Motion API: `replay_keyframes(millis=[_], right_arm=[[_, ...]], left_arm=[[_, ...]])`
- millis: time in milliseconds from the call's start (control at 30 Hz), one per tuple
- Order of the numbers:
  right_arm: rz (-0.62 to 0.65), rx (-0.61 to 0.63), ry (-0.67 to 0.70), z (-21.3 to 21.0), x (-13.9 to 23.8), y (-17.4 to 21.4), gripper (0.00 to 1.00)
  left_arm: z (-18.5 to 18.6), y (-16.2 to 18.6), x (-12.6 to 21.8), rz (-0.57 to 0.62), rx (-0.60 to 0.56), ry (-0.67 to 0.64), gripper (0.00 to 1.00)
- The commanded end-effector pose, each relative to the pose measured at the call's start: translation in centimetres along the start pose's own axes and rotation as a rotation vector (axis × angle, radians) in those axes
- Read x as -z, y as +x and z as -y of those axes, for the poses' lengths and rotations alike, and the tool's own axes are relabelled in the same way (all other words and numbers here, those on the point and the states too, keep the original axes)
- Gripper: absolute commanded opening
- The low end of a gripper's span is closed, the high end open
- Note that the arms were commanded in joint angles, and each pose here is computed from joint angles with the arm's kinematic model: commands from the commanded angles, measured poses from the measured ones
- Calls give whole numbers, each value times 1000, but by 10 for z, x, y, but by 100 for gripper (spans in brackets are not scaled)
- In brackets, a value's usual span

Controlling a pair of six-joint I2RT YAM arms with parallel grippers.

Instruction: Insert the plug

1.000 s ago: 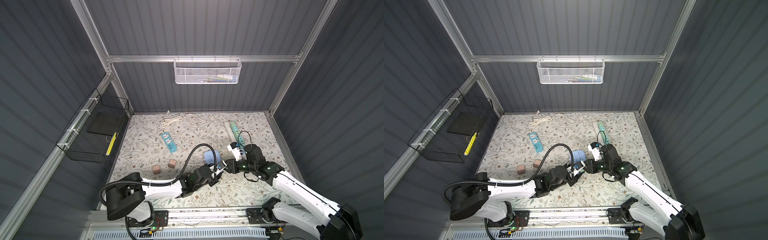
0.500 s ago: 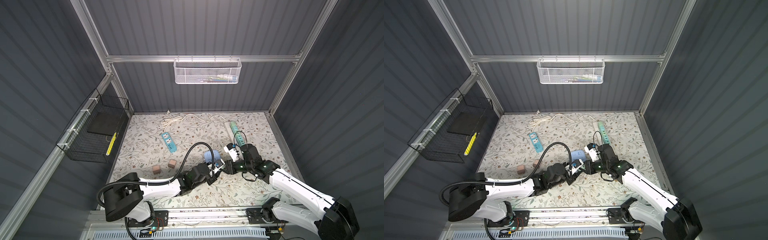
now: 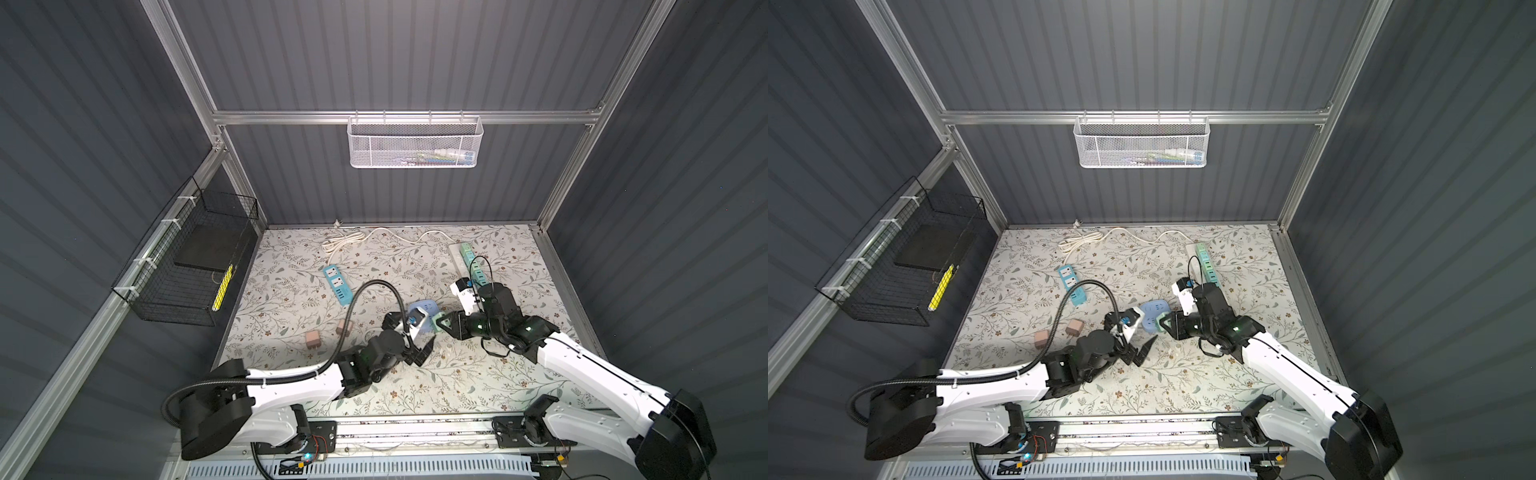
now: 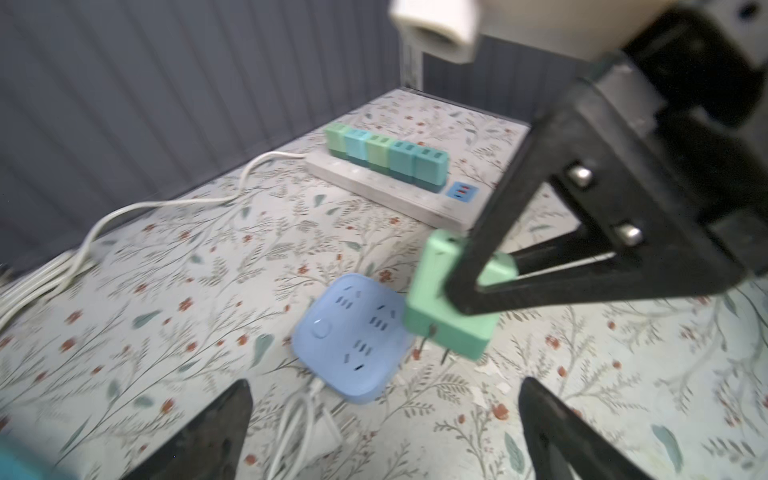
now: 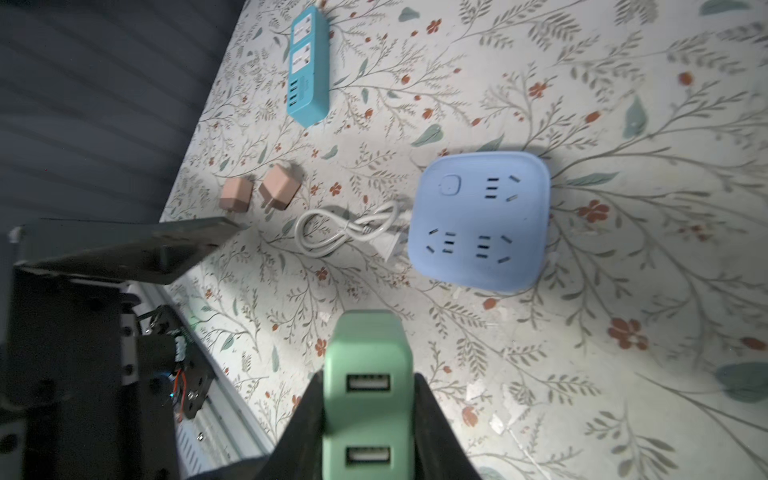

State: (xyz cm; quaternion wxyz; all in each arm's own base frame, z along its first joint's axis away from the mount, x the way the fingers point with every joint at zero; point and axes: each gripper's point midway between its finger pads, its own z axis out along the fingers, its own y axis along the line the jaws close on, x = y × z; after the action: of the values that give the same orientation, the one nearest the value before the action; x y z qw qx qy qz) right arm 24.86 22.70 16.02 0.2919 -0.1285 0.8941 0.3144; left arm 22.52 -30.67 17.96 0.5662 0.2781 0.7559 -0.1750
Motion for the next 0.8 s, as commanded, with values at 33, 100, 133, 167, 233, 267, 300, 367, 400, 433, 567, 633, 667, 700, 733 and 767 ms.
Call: replay_keyframes(millis=[33,100,133,167,233,267,300,367,400,433,567,633,667,700,733,767], right_arm=[[51,54,189,26,-18,-24,20],[50,65,222,31,-28,-30,20],[53,68,243,35,-34,-33,20],[59,70,258,37,-38,-35,19],[64,68,278,41,-47,-40,19],[67,64,289,44,-51,-41,19],[63,64,297,46,-55,-43,19],[56,64,313,48,-62,-45,19],[54,66,318,49,-65,-47,19],[56,66,319,49,-68,-48,18],[39,72,344,54,-81,-50,18],[19,74,356,57,-87,-48,18],[8,76,356,58,-89,-47,18],[2,77,358,57,-91,-46,18],[-7,79,365,58,-92,-44,18],[-11,82,368,58,-93,-43,18]], left_arm=[[-72,25,20,-46,259,-346,100],[-86,35,28,-65,319,-411,100],[-91,40,31,-80,337,-439,100],[-96,45,33,-97,346,-466,100],[-106,55,39,-119,374,-517,100],[-108,58,40,-126,381,-528,100],[-110,62,42,-131,381,-535,100],[-113,67,44,-132,388,-540,100],[-113,68,44,-132,391,-537,100],[-113,70,45,-131,390,-533,100],[-114,70,44,-131,376,-524,100],[-115,70,44,-133,364,-523,100],[-116,70,44,-132,364,-521,100],[-116,70,44,-130,364,-520,100],[-116,71,43,-132,361,-517,100],[-117,70,43,-129,361,-515,100]])
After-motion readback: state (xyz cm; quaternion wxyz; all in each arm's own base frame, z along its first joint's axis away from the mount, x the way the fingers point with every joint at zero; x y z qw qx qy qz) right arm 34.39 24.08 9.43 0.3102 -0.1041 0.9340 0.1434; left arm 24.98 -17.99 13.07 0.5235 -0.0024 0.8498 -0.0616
